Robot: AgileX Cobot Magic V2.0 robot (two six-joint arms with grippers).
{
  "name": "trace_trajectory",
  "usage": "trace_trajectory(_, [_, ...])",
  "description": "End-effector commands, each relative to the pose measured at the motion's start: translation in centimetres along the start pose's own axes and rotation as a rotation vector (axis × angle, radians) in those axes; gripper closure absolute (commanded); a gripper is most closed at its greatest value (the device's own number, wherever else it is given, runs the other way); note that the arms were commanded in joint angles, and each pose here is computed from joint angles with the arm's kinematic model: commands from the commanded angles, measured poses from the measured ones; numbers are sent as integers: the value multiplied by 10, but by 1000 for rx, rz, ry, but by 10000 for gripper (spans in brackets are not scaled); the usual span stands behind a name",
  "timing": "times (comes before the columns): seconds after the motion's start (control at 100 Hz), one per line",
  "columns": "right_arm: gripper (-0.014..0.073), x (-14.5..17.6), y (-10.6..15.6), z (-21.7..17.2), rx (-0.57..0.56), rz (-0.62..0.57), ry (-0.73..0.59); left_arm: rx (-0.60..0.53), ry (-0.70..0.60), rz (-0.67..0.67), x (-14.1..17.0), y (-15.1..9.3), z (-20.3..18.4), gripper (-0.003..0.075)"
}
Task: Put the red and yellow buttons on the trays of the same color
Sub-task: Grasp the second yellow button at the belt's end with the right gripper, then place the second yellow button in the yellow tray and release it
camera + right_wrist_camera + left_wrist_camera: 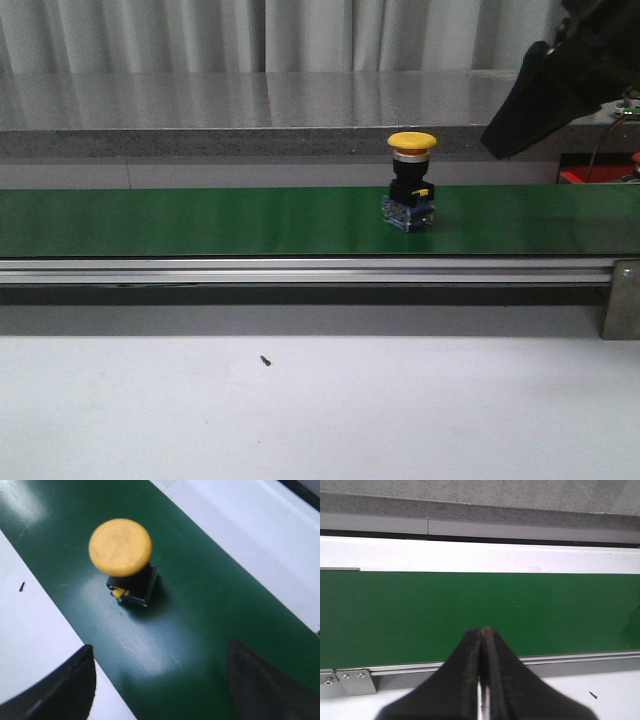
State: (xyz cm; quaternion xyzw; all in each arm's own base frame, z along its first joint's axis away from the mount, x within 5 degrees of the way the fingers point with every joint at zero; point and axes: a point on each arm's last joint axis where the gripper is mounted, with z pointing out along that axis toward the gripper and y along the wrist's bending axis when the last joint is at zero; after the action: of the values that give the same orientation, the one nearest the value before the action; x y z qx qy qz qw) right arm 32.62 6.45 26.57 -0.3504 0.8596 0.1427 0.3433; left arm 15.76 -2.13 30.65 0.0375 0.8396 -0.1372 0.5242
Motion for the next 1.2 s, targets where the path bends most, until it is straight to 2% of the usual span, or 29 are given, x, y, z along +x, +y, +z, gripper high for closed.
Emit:
trace_trajectory(0.0, [54, -18, 0, -8, 27, -4, -85, -10, -79, -21, -13, -1, -4, 740])
trace_trajectory(0.49, [59, -28, -11, 15, -4, 62, -117, -10, -79, -21, -13, -1, -4, 740])
trace_trajectory(0.59, [151, -28, -14, 18, 11, 66, -117, -10, -79, -21, -13, -1, -4, 740])
trace_trajectory(0.71, [354, -28, -14, 18, 11, 66, -117, -10, -79, -21, -13, -1, -4, 740])
trace_trajectory(0.78, [428, -28, -14, 18, 10, 66, -117, -10, -79, -21, -13, -1, -4, 740])
trace_trajectory(0.96, [444, -27, -19, 5, 29, 97, -126, -10, -79, -21, -13, -1, -4, 740])
trace_trajectory(1.19, [444, -18, -36, -65, 146, 192, -162, -10, -79, -21, -13, -1, -4, 740])
